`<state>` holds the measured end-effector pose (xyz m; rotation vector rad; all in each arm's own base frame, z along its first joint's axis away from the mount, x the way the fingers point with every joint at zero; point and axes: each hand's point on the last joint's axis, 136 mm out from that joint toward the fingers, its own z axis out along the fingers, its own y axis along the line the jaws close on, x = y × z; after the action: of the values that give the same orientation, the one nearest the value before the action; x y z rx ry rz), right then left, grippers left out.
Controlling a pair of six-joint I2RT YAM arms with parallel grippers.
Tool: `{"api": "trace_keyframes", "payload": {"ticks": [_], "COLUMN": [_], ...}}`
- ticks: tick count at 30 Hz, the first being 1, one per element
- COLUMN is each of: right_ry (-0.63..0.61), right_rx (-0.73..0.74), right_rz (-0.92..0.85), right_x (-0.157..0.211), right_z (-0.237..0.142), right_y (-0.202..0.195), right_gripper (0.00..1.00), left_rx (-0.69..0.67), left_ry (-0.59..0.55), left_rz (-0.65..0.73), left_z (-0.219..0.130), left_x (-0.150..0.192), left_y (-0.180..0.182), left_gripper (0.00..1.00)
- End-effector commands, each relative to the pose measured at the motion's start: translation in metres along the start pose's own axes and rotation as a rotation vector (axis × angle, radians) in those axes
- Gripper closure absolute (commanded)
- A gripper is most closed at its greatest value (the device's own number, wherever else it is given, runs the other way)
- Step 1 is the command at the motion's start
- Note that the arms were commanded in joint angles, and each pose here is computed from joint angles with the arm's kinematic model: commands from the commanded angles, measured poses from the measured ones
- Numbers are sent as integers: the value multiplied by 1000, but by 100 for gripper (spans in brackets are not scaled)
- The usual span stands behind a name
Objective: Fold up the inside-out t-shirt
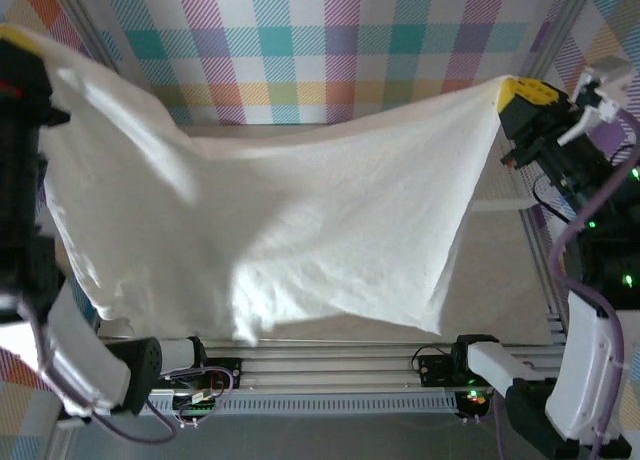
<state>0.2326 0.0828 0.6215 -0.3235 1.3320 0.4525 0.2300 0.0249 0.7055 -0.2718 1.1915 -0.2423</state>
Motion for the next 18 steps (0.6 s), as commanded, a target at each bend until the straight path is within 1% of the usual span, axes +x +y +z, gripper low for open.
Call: {"api": "trace_keyframes", "payload": {"ticks": [1, 3, 6, 9, 10, 12, 13, 14, 16, 17, 18], "right_ry": [61, 108, 187, 276, 307, 368, 415, 462, 535, 575, 589], "right_rx": [23, 30, 39, 58, 57, 72, 82, 94, 109, 118, 121], "right_rz": [0, 21, 61, 120, 144, 191, 214, 240, 271, 285, 280], "right_x": [27, 52, 103, 167, 193, 242, 272, 301, 340, 357, 360], "right_z": [42, 68, 112, 159, 178, 212, 230, 247, 271, 278, 282], "right_y": [-29, -47, -78, -113, -125, -150, -163, -174, -190, -195, -198], "right_gripper": [100, 100, 100, 100, 100, 96, 93, 89, 79, 74, 70], "left_rx": [-14, -18, -30, -39, -42, -67, -80, -94, -114, -121, -125], "left_ry": [106, 178, 301, 413, 447, 507, 537, 563, 609, 630, 646], "left_rz": [-15, -33, -35, -34, -35, -34, -31, -29, -26, -26, -27], "left_z": [75, 113, 169, 218, 233, 258, 269, 276, 283, 283, 281], "left_x": [53, 92, 167, 255, 287, 346, 376, 401, 440, 452, 458], "left_y": [23, 34, 50, 65, 69, 82, 89, 97, 109, 113, 114], "left_gripper": [100, 100, 100, 100, 100, 97, 95, 89, 76, 65, 60]}}
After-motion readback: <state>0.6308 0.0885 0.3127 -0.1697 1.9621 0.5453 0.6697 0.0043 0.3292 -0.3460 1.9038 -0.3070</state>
